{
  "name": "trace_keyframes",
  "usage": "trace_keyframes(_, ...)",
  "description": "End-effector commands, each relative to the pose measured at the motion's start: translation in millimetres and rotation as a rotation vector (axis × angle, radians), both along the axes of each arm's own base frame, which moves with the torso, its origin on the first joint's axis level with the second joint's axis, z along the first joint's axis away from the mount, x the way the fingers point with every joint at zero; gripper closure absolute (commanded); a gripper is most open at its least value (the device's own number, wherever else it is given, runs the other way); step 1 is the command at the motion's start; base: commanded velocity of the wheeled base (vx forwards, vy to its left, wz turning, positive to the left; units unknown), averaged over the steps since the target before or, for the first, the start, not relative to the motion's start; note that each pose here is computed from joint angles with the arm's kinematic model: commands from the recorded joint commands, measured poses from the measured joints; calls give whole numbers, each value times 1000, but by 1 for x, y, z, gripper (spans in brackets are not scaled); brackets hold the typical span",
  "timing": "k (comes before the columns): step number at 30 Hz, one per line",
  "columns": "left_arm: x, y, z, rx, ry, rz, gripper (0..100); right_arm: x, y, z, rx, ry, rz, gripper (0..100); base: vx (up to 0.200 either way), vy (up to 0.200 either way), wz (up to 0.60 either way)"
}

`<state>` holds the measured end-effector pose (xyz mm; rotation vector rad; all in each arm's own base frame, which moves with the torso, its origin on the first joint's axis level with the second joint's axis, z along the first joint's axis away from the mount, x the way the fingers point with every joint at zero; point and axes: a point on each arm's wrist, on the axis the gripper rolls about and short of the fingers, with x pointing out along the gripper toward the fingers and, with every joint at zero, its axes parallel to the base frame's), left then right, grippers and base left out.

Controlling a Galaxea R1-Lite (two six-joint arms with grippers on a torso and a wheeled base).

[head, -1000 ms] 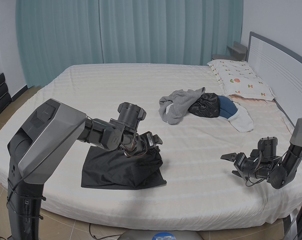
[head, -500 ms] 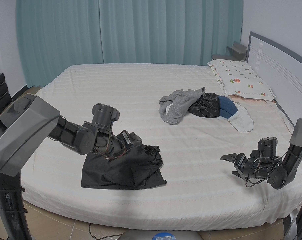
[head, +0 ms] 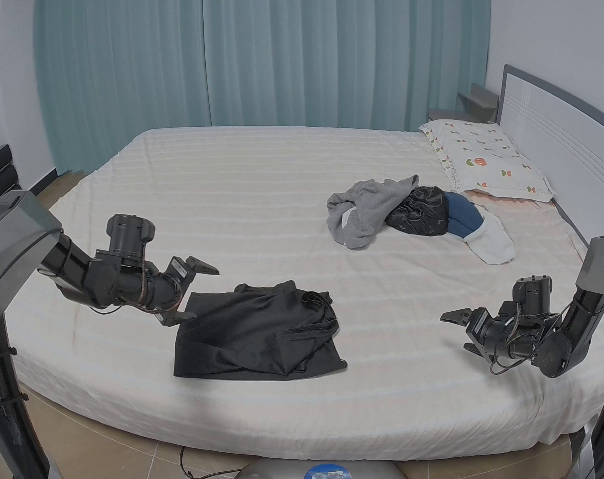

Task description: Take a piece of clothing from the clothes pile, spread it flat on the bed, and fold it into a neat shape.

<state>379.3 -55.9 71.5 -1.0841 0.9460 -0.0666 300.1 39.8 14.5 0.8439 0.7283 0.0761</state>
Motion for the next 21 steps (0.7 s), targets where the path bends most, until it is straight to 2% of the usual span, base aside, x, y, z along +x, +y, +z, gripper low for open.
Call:
trace_keyframes(1,-2,30,-14,-30,30,56,0,2,7,9,1,-34,19,0,0,200,0)
trace_keyframes(6,1,32,-20,-31,18,59,0,3,20,12,-8,-4,54,0,0,200,0)
trace_keyframes(9,1,32,-21,-30,21,58,0,8,27,14,-44,-1,40,0,0,200,0)
trace_keyframes(10,1,32,-21,-29,22,57,0,15,34,17,-78,-7,41,0,0,200,0)
trace_keyframes(13,1,32,-21,-28,22,56,0,25,50,23,-117,-14,71,0,0,200,0)
trace_keyframes(21,1,31,-24,-20,22,47,0,54,92,37,-144,-1,150,0,0,200,0)
